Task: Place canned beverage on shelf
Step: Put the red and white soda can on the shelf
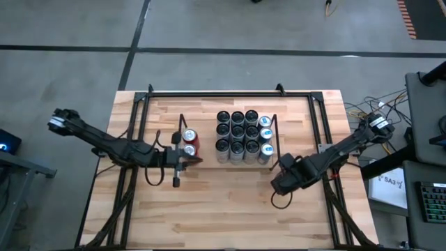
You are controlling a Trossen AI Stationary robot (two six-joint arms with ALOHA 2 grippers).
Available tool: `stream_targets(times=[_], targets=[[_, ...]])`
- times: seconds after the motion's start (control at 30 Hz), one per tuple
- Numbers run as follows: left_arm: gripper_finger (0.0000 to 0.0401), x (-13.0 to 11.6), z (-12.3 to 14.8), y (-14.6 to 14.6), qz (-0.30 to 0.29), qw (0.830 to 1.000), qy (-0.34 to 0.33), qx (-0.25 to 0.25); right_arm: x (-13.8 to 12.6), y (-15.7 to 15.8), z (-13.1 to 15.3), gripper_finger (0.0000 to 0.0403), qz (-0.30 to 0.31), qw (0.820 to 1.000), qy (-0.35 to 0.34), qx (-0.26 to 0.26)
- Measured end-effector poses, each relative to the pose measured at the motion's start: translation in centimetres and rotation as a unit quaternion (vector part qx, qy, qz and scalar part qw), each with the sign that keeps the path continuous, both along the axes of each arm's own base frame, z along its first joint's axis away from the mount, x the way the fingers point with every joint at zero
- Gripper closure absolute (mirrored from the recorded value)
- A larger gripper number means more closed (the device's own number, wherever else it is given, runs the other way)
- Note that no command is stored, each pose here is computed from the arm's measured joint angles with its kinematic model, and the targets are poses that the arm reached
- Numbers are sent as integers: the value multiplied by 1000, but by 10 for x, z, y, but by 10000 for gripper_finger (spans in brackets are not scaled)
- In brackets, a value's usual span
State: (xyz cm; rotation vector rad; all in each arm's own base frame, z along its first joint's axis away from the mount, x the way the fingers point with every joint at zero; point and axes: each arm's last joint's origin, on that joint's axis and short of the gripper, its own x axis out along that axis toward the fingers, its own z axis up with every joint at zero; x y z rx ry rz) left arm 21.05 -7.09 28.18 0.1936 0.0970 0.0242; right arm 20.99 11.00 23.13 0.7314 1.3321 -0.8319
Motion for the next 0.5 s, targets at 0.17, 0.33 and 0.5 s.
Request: stream_targets(times=[0.17, 0.33, 0.5], targets=[[401, 10, -9, -11, -10, 999, 3, -33, 5, 16, 25, 100, 28, 998, -63, -8], [401, 24, -21, -28, -8, 999, -12, -49, 9, 30, 43, 100, 61, 989, -135, -27], [401, 41, -24, -48, 14, 999, -7, -42, 18, 39, 44, 100, 100, 979, -179, -20]])
